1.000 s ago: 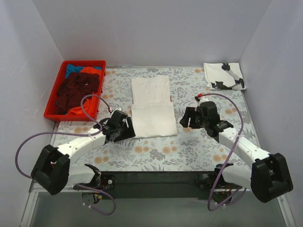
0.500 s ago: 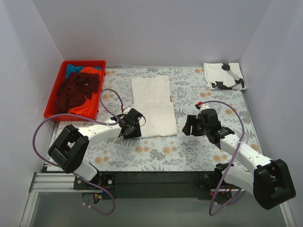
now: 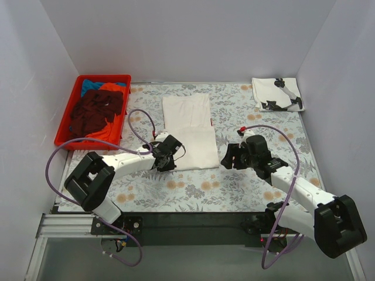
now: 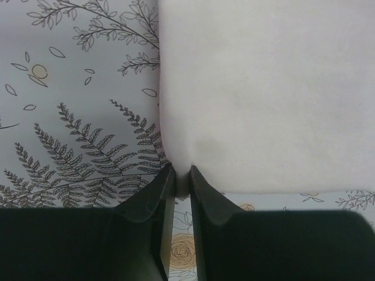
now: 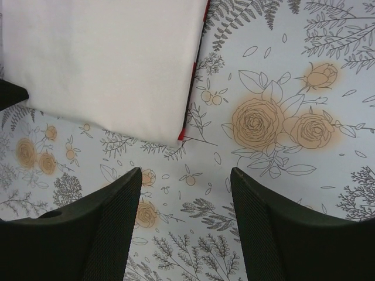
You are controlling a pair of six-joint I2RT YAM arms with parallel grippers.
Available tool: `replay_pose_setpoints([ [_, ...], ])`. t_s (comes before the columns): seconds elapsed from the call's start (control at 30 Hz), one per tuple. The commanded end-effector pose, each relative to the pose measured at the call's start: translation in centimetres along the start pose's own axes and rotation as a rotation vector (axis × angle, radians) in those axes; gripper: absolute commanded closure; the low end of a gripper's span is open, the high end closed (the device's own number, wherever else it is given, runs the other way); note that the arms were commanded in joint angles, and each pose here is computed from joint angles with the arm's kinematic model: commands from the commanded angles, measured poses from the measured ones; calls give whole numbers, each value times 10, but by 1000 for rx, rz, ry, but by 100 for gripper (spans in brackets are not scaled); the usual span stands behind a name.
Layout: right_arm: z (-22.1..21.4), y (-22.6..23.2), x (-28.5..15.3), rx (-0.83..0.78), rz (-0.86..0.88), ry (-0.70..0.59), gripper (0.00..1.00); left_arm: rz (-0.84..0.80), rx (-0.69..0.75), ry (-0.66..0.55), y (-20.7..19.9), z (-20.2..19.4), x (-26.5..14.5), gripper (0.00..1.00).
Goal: Fold and stack the t-shirts
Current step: Fold the tshirt
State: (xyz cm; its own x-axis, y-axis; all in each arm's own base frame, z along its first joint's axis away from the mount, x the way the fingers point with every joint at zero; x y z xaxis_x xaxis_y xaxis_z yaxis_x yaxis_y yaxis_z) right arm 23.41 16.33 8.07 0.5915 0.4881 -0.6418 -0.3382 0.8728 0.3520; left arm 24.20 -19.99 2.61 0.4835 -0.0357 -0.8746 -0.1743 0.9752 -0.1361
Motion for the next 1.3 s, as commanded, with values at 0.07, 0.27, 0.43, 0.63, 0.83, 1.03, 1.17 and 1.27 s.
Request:
replay_pose_setpoints([
  [0.07, 1, 18, 7, -8, 65, 10, 31, 113, 36, 98, 28, -35, 9, 100],
  [0.27, -11, 28, 24, -7, 63, 92, 33, 109, 23, 120, 36, -49, 0, 100],
  [0.43, -11, 37, 39, -19, 39, 146, 41, 91, 18, 125, 35, -53, -4, 100],
  [0.63, -12, 29, 49, -41, -86, 182, 45, 76, 27, 121, 31, -51, -4, 100],
  [0.83, -24, 18, 61, -72, -184, 238, 48, 72, 29, 122, 30, -52, -4, 100],
  [1.03, -48, 6, 66, -92, -264, 342, 51, 69, 31, 120, 31, -52, -4, 100],
  [1.17, -58, 4, 61, -116, -302, 413, 52, 72, 30, 122, 34, -53, -7, 100],
  [1.27, -65, 3, 53, -130, -322, 454, 52, 68, 28, 123, 34, -53, -9, 100],
])
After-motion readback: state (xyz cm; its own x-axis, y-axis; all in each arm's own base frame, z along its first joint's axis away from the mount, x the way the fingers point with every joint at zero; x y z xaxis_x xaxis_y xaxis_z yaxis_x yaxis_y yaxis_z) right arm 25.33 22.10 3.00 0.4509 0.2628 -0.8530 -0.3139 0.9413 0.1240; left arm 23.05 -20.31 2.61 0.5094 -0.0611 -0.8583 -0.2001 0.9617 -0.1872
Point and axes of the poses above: each gripper's point midway between its finger pads, its own x axis out along the fingers, its own y axis along the line the jaws close on, z = x × y, the point moved 1 cm from there along -x, back along the fingers, and after that the axes turned 3 degrees about -x, right-handed, at the moved point
